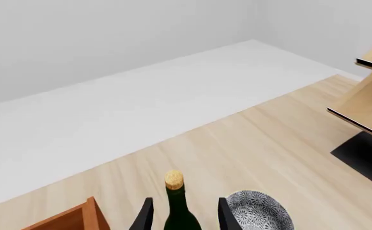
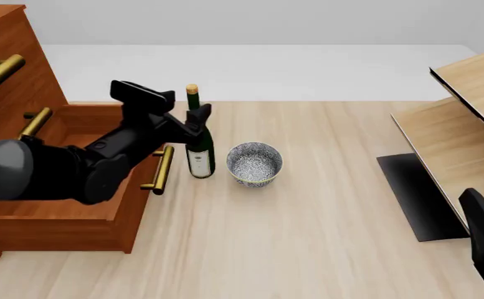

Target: Put the wine bottle in the bottom drawer of the cabinet.

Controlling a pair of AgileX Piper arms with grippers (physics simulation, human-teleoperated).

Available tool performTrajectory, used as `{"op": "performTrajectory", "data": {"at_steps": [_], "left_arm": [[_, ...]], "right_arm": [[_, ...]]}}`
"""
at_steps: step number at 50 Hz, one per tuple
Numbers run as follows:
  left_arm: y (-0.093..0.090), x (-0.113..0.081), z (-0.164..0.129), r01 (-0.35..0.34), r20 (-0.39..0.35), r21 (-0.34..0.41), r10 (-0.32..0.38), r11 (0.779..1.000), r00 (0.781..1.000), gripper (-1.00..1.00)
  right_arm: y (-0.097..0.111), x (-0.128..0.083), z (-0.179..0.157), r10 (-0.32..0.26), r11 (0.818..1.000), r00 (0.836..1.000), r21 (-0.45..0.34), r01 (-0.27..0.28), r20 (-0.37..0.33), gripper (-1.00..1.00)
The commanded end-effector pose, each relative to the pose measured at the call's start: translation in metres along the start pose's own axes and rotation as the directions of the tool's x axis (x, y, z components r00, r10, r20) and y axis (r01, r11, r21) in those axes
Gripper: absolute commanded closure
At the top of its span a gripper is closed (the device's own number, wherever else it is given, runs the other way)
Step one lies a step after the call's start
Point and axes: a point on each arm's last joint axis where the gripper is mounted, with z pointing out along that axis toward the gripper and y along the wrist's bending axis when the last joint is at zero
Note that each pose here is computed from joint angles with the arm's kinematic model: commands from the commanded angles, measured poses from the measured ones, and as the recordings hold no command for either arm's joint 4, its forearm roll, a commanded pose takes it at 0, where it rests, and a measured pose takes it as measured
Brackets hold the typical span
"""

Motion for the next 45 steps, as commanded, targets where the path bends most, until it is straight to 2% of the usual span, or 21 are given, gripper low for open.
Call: {"op": "performTrajectory", "data": {"at_steps": [1, 4, 31, 45], "left_arm": [[0.001, 0.006, 0.013, 0.009, -0.013, -0.003, -0.009, 1.000, 1.000, -1.00], [0.006, 0.003, 0.016, 0.023, -0.008, -0.018, -0.023, 1.000, 1.000, -1.00], [0.005, 0.025, 0.032, 0.015, -0.043, -0.017, -0.016, 1.000, 0.999, -1.00], [0.008, 0.026, 0.042, 0.028, -0.056, -0.023, -0.029, 0.999, 0.998, -1.00]], "right_arm": [[0.000, 0.001, 0.000, -0.002, 1.000, 1.000, 0.003, 0.002, -0.002, -1.00], [0.000, 0.001, 0.000, -0.006, 1.000, 1.000, 0.003, 0.006, -0.005, -1.00], [-0.001, -0.001, -0.001, -0.012, 1.000, 1.000, 0.010, 0.012, -0.012, -1.00], [0.000, -0.002, -0.001, -0.014, 1.000, 1.000, 0.004, 0.014, -0.017, -1.00]]}}
